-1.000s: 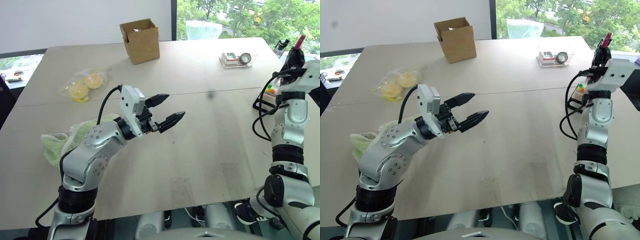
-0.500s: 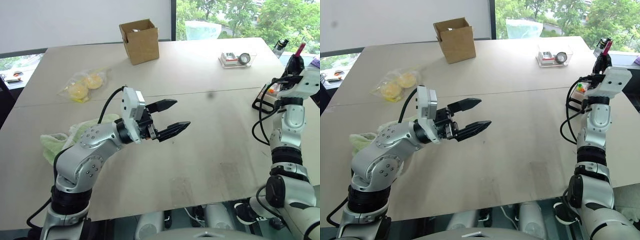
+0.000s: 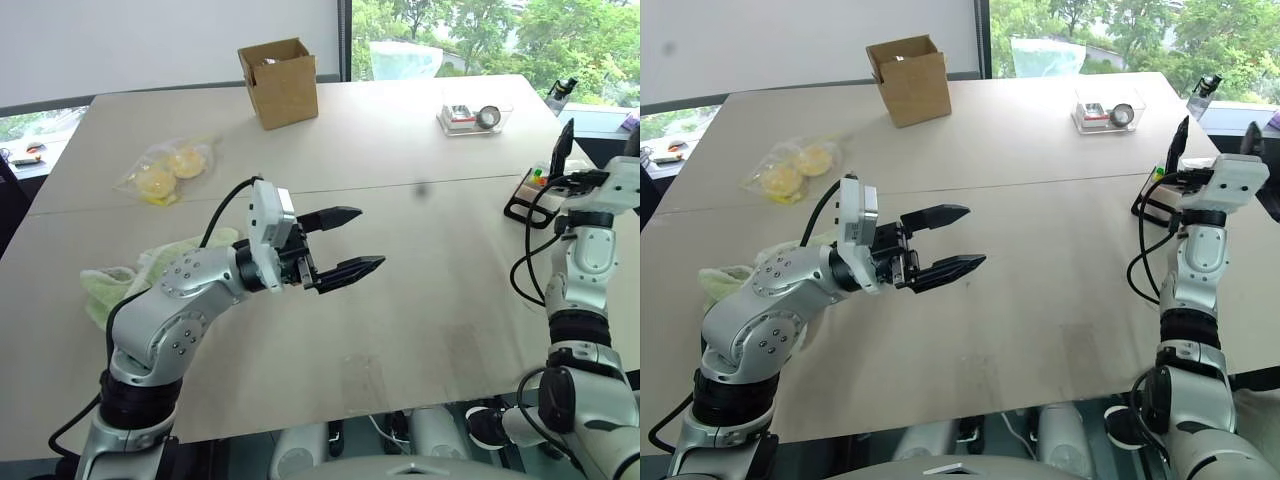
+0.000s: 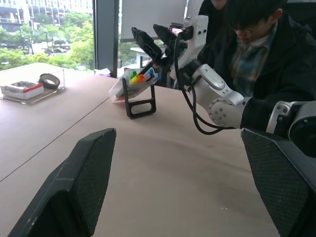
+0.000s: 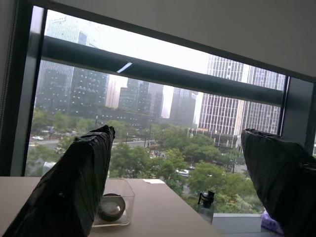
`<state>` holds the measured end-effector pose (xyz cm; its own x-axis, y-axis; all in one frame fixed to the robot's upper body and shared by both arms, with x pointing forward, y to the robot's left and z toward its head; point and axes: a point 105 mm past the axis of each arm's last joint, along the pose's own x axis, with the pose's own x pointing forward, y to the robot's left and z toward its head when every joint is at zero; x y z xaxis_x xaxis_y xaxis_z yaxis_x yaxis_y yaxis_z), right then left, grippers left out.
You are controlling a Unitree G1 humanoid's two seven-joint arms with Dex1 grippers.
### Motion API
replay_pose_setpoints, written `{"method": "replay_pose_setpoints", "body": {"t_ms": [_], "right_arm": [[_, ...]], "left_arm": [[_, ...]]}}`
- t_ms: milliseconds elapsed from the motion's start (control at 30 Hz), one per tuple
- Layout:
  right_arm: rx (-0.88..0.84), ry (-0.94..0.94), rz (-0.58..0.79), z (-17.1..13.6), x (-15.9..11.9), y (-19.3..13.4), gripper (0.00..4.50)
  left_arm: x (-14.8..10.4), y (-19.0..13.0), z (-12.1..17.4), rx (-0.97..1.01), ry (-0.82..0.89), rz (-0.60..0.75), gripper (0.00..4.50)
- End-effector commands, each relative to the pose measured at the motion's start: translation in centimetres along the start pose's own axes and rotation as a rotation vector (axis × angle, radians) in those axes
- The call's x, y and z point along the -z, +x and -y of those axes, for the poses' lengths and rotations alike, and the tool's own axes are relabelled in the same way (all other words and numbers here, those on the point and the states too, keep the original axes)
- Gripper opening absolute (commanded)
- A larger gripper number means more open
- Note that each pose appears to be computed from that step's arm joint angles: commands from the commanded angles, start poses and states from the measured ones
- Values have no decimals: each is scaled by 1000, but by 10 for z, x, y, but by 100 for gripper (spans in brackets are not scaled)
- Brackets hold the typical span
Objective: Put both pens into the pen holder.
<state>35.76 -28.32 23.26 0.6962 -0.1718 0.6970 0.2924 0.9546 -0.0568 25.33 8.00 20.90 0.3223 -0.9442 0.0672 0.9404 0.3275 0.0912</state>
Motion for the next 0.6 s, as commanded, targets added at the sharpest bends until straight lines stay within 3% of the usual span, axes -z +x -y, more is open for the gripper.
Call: {"method": "replay_pose_setpoints", "body": {"t_ms": [33,133,233,300,467,600], "right_arm": [[-55,-6,121,-4,-49,6,447],[-351,115,-15,-51,-59,-8,447],[-728,290,-198,-98,-69,-50,447],[-915,348,-354,-110,-67,-81,447],[-1089,329,-629,-94,-40,-123,447],[-1132,301,-729,-70,-26,-136,447]], "left_arm": [[-4,-3,-1,-30,28,19,423],[3,-15,-22,-179,38,2,423],[11,-31,-37,-337,54,-16,423],[20,-43,-41,-429,61,-47,423],[45,-71,-28,-575,29,-149,423],[58,-90,-5,-639,-7,-193,423]]}}
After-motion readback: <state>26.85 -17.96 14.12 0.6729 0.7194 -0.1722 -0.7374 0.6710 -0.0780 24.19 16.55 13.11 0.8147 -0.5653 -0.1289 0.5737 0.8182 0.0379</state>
